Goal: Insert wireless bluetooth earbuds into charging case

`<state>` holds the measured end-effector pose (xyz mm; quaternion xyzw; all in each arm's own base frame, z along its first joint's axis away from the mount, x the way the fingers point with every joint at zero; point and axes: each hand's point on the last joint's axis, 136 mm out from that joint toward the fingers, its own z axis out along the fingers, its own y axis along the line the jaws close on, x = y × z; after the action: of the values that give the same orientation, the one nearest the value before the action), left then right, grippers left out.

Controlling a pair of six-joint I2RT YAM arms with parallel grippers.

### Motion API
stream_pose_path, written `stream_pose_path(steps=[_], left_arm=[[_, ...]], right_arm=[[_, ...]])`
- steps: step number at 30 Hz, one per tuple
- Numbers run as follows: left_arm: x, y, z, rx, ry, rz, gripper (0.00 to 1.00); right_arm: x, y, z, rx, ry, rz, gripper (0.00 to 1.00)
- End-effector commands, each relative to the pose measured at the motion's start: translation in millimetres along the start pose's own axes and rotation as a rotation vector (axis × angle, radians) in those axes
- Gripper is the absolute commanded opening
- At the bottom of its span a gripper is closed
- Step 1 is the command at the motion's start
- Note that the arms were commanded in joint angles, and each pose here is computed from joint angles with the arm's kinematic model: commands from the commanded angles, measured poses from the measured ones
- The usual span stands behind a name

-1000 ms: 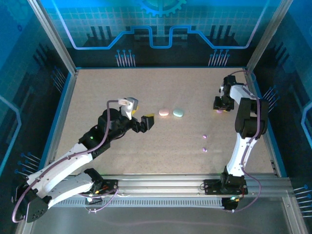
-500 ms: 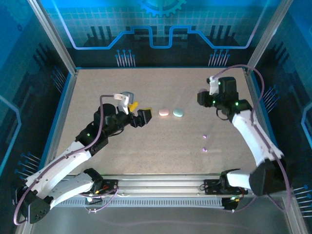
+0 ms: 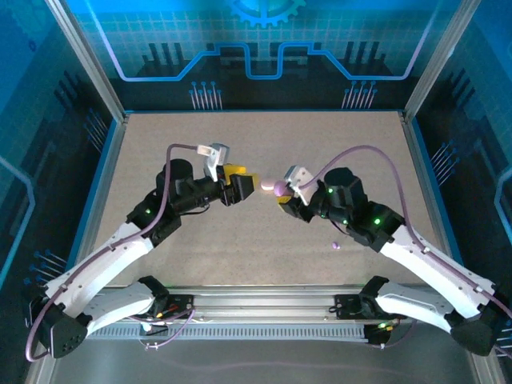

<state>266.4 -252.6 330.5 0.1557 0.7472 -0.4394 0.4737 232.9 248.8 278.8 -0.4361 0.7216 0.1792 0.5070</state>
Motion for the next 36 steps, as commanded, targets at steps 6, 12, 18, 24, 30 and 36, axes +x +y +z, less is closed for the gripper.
stream_pose_path(steps=[6,12,18,24,30,36], left_arm=[[1,-29,7,0.169,0.065,-0.038,0.64],[13,-44,17,0.238,0.149,-0.031,0.63],[23,-50,28,0.251,0.195,-0.029,0.62],[33,-41,36,0.214,0.235,-0.044,0.54],[36,-42,45,0.216,0.260,-0.076,0.44],[31,-34,50,0.159,0.232,-0.133,0.21]], right_arm=[[-19,3,6,0.048,-0.066,-0.182,0.24],[-22,4,5,0.046,-0.082,-0.177,0.25],[-26,6,4,0.039,-0.100,-0.175,0.26],[-31,7,-1,0.038,-0.133,-0.186,0.27],[-34,8,-3,0.036,-0.147,-0.188,0.28],[-36,7,-4,0.057,-0.163,-0.209,0.32]])
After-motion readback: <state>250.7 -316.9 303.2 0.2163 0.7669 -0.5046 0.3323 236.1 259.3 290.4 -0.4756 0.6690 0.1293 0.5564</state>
